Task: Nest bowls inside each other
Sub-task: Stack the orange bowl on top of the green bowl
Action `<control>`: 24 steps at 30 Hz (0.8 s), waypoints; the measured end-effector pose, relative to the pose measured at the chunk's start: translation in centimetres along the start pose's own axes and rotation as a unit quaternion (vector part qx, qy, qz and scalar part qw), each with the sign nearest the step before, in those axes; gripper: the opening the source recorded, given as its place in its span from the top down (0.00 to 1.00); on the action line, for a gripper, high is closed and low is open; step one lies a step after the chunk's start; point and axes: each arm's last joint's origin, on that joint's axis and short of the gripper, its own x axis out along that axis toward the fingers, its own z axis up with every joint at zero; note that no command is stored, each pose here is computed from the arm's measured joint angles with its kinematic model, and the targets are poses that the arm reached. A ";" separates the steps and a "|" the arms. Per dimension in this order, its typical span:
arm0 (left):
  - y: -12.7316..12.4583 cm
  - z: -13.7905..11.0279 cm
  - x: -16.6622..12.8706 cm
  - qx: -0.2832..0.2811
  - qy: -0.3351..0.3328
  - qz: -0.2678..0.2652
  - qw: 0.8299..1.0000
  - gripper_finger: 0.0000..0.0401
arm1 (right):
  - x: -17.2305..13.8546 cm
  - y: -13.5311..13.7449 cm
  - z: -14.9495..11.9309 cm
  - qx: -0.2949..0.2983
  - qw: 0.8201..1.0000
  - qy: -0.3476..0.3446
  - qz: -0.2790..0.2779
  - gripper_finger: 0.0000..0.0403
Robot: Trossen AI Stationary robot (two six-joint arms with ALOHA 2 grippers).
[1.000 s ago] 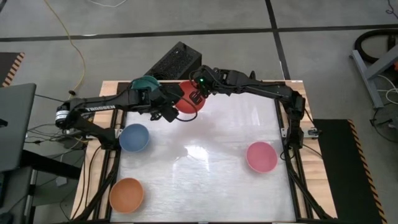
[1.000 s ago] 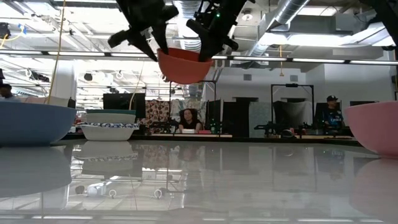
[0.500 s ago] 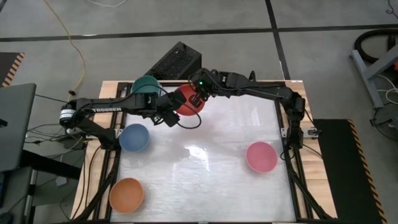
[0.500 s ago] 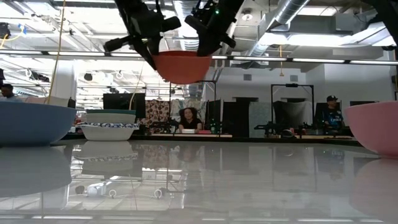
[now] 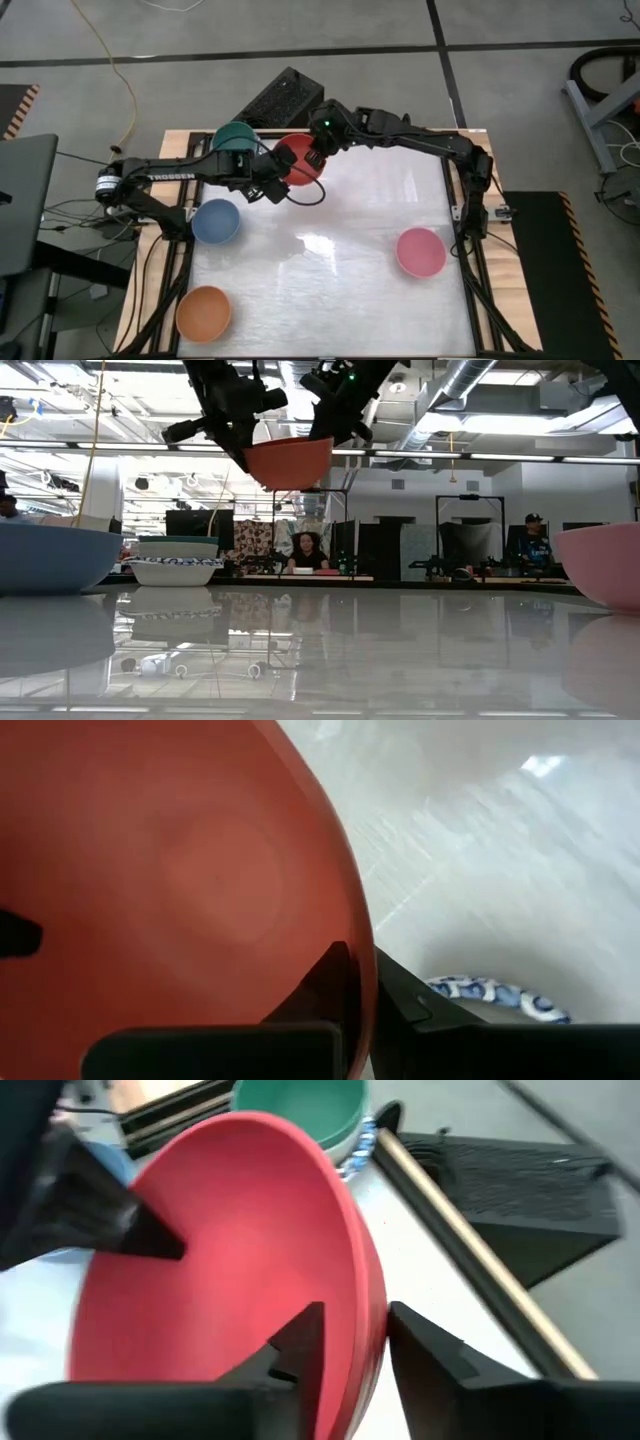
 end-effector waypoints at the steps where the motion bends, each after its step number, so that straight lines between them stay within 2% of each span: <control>1: -0.1 0.0 0.0 -0.012 0.000 -0.004 1.000 1.00 | 0.0 -0.1 0.0 0.001 1.000 0.002 0.011 0.66; 5: -0.3 -0.3 -0.5 -0.067 -0.008 -0.013 0.998 1.00 | -0.7 -0.6 0.3 -0.010 0.999 -0.002 0.044 0.54; 8: -0.1 -0.7 -1.1 -0.111 -0.004 0.001 0.994 1.00 | -2.5 -1.0 0.8 -0.021 0.998 -0.026 0.054 0.47; 12: -0.1 -1.5 -1.9 -0.168 0.012 0.016 0.986 0.99 | -5.7 -1.4 1.5 -0.031 0.995 -0.067 0.074 0.43; 15: -0.2 -2.0 -2.1 -0.231 0.015 0.011 0.973 0.99 | -8.4 -2.0 1.8 -0.029 0.992 -0.096 0.074 0.43; 19: -0.7 -3.8 -2.3 -0.366 0.049 -0.004 0.929 1.00 | -12.2 -2.9 1.5 -0.022 0.991 -0.115 0.059 0.44; 24: -1.8 -6.2 -1.9 -0.501 0.130 -0.036 0.855 1.00 | -15.3 -3.5 0.5 -0.016 0.993 -0.110 0.033 0.46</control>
